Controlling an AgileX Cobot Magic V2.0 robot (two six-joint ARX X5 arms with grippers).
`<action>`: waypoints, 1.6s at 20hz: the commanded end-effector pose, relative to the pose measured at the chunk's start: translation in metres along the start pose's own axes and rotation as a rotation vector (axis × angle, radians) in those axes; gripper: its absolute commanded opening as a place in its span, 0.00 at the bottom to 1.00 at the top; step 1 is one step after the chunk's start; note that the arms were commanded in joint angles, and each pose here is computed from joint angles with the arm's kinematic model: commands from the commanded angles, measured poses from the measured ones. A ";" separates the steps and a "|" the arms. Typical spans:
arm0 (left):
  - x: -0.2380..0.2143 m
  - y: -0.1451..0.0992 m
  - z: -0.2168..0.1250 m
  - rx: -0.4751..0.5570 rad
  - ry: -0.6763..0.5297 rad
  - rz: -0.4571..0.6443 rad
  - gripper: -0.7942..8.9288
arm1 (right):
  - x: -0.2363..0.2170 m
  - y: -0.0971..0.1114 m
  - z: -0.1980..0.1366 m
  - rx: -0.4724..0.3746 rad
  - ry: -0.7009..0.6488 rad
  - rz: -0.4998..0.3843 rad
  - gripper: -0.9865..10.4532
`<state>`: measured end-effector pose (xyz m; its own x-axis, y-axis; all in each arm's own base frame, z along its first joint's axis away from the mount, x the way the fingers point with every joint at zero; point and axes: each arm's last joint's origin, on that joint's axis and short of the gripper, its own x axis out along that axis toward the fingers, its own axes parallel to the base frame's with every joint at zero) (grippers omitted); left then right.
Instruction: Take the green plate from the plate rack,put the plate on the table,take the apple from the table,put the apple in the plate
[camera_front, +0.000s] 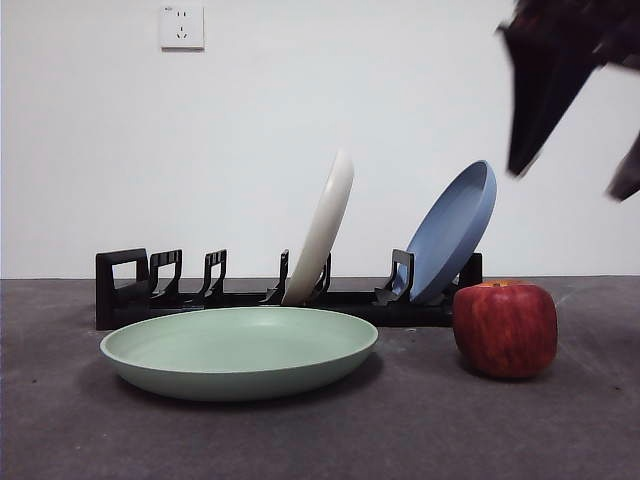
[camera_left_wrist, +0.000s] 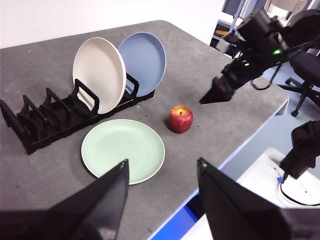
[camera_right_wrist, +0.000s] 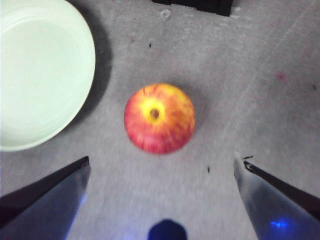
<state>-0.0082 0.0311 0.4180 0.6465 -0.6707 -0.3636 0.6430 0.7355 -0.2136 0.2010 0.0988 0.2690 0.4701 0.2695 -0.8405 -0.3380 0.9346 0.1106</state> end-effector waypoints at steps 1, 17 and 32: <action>0.000 0.000 0.000 -0.023 0.000 -0.003 0.32 | 0.020 0.000 0.005 0.005 0.031 -0.006 0.51; 0.000 0.000 0.000 -0.023 -0.002 0.005 0.32 | 0.100 0.000 0.016 -0.005 0.170 -0.022 0.50; 0.000 0.000 0.000 -0.026 -0.003 0.005 0.32 | 0.048 0.065 0.073 -0.116 0.065 0.310 0.08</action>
<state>-0.0082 0.0311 0.4180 0.6476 -0.6697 -0.3634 0.6346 0.7381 -0.2293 0.2619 0.1872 0.2759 0.2918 0.5115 -0.8082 -0.5495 0.7813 0.2961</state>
